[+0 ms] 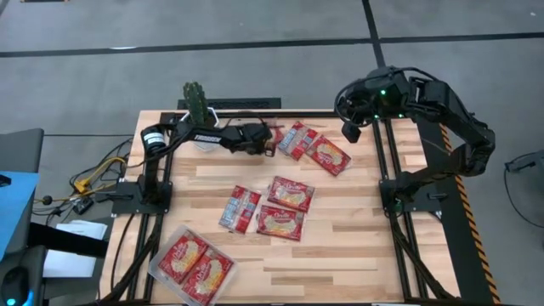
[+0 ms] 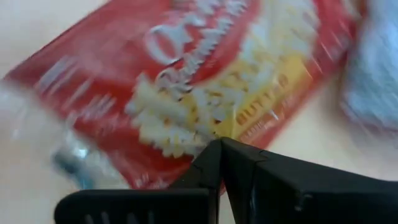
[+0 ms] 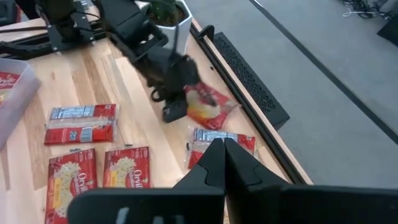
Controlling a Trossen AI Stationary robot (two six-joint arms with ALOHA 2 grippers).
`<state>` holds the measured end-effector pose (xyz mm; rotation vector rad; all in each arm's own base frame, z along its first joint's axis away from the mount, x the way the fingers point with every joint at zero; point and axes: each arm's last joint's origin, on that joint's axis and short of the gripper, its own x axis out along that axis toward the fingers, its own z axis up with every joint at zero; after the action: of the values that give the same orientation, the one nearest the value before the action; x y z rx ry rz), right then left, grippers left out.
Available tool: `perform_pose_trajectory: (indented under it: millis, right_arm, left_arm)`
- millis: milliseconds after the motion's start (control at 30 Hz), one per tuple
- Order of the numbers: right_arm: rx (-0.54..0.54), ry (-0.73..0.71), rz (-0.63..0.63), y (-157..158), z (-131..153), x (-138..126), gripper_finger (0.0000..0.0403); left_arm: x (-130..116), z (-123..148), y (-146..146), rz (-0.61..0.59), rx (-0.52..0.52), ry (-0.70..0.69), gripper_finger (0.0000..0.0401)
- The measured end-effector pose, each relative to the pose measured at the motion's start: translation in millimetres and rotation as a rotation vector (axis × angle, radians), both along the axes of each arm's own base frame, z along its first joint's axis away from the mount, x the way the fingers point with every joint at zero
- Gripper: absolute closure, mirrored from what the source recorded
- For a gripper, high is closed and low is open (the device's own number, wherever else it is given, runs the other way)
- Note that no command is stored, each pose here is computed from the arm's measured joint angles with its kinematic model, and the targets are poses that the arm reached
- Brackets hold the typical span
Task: Sort popcorn bags into baskets
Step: Put the red popcorn bag into the transparent bin
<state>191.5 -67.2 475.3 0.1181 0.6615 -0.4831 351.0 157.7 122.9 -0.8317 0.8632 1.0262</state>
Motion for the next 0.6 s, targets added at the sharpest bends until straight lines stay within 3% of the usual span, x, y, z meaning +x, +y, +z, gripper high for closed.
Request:
perform_pose_trajectory:
  millis: [200,300,433,600]
  right_arm:
    - [0.004,0.009,0.002,0.3,-0.7,-0.5,0.0392]
    - [0.011,0.027,0.008,1.8,-2.2,-1.3,0.0392]
    - [0.039,0.079,0.016,4.1,-17.7,2.7,0.0392]
    - [0.138,0.137,-0.028,9.0,-67.3,9.8,0.0392]
  left_arm:
    - [10.9,-2.5,-46.5,-0.091,-0.186,-0.007,0.0401]
    - [15.3,2.1,-75.8,-0.139,-0.217,-0.005,0.0401]
    - [14.6,22.7,-99.8,-0.185,-0.225,-0.048,0.0401]
    - [3.8,80.3,-112.4,-0.199,-0.131,-0.183,0.0398]
